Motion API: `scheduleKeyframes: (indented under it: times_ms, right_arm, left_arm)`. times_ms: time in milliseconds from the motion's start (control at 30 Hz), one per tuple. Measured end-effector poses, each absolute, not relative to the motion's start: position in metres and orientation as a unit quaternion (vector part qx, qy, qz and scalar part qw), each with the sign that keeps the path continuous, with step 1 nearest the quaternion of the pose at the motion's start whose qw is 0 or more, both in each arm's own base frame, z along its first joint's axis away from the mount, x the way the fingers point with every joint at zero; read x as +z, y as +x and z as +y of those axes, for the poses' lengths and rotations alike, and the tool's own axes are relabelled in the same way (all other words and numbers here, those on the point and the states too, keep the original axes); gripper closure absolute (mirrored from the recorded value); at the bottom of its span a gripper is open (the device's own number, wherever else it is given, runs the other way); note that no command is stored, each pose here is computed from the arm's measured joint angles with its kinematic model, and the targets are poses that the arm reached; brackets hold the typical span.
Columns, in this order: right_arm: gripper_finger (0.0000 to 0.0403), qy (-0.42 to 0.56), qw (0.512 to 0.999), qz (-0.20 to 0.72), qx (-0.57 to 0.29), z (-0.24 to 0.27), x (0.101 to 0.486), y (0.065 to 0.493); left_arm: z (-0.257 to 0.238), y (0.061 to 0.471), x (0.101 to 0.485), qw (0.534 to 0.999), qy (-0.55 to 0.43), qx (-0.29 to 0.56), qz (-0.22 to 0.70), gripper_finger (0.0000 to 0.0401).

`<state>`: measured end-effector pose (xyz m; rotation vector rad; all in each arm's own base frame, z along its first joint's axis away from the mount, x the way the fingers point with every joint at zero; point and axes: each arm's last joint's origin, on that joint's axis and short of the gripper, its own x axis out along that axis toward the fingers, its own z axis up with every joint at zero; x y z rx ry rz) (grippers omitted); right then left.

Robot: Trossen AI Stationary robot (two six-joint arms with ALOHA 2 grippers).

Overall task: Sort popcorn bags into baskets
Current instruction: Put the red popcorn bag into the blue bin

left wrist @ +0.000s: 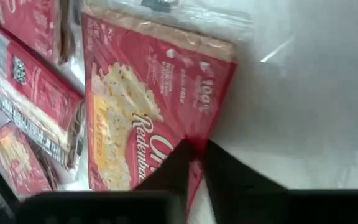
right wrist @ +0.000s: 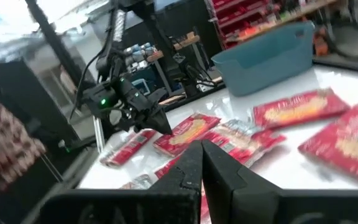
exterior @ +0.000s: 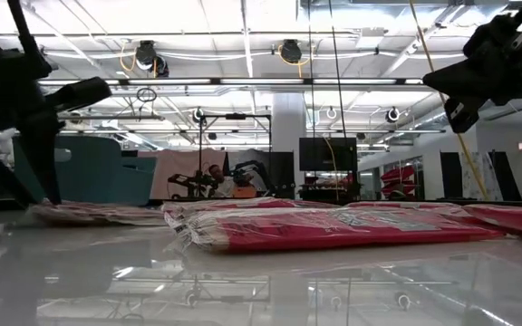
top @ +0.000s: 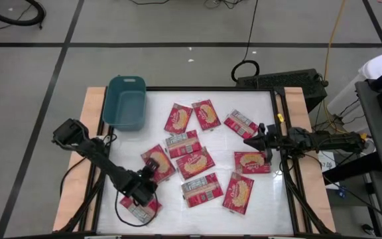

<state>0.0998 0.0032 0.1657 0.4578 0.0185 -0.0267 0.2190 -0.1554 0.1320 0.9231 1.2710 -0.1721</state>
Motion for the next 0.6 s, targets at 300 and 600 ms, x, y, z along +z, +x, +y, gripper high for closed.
scheduleKeyframes:
  times_ms: [300,600]
  right_arm:
    - [0.0403,0.256,0.966,0.047,0.001,0.01,0.16,0.105]
    - [0.0403,0.239,0.964,0.047,-0.104,0.017,0.156,0.112]
  left_arm:
    - [-0.146,0.234,0.143,0.718,0.372,-0.042,0.587,0.0396]
    - [-0.145,0.257,0.194,0.725,0.323,0.005,0.608,0.0399]
